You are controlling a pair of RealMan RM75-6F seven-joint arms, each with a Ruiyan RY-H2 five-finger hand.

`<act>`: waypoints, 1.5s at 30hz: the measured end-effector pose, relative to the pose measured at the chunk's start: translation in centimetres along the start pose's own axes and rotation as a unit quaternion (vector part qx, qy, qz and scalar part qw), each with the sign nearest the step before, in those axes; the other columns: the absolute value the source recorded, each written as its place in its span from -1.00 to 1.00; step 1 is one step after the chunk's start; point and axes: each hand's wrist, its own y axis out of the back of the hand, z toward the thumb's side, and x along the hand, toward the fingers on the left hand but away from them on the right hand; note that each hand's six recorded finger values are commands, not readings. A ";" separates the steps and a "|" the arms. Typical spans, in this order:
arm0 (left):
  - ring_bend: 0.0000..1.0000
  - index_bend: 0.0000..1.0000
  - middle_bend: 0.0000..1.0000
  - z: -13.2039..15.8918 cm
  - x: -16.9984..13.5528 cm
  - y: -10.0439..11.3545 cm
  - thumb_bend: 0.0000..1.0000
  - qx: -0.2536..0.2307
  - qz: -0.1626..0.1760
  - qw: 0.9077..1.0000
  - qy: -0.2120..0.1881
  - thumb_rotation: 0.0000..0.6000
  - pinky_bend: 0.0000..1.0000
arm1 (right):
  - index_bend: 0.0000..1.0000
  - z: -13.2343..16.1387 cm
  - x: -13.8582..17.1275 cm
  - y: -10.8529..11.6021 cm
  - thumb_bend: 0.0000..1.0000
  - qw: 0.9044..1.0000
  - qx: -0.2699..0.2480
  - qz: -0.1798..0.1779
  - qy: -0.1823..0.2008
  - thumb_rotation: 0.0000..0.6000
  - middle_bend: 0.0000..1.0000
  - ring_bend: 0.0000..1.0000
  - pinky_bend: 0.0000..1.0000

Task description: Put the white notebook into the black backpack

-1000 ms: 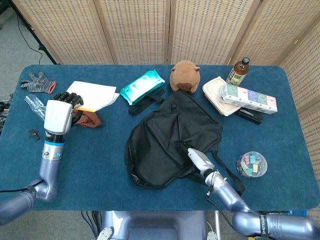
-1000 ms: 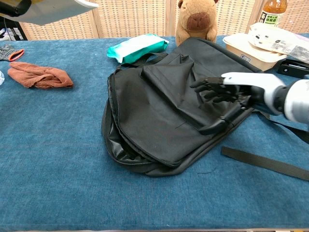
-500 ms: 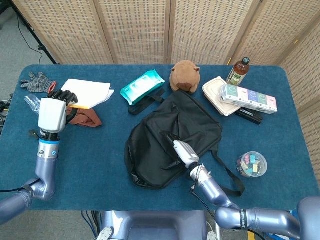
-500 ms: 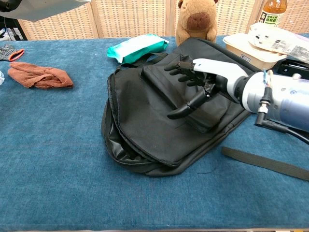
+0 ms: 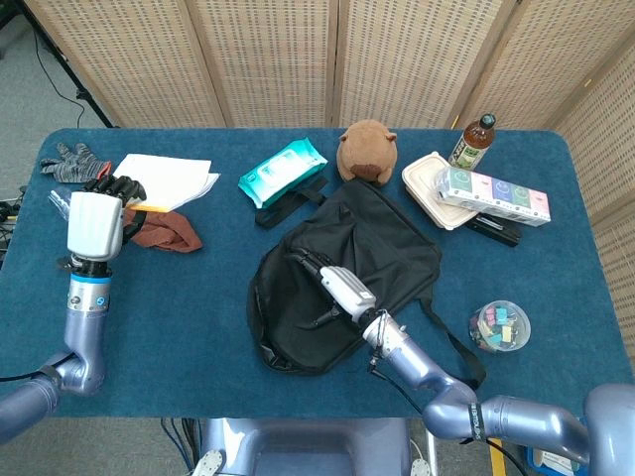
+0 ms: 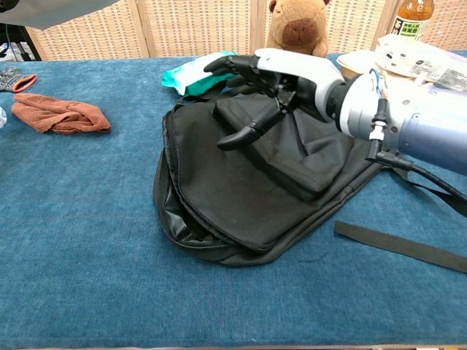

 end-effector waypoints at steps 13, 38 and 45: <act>0.02 0.63 0.23 -0.7 0.0 0.5 0.16 -0.003 0.004 1.000 0.006 1.00 0.20 | -0.62 3.5 -0.5 -2.0 -1.00 0.972 0.180 0.025 0.149 1.00 -0.93 -1.00 -1.00; 0.02 0.63 0.23 -1.6 -0.2 0.3 0.15 -0.005 -0.001 1.000 0.018 1.00 0.20 | -0.61 2.4 -2.1 -5.5 -0.53 0.864 0.441 0.060 0.237 1.00 -0.96 -1.00 -1.00; 0.02 0.63 0.23 -1.6 -0.2 0.3 0.15 -0.005 0.000 1.000 0.018 1.00 0.20 | -0.47 1.1 -2.3 -5.6 -0.36 0.833 0.497 0.072 0.232 1.00 -0.94 -1.00 -1.00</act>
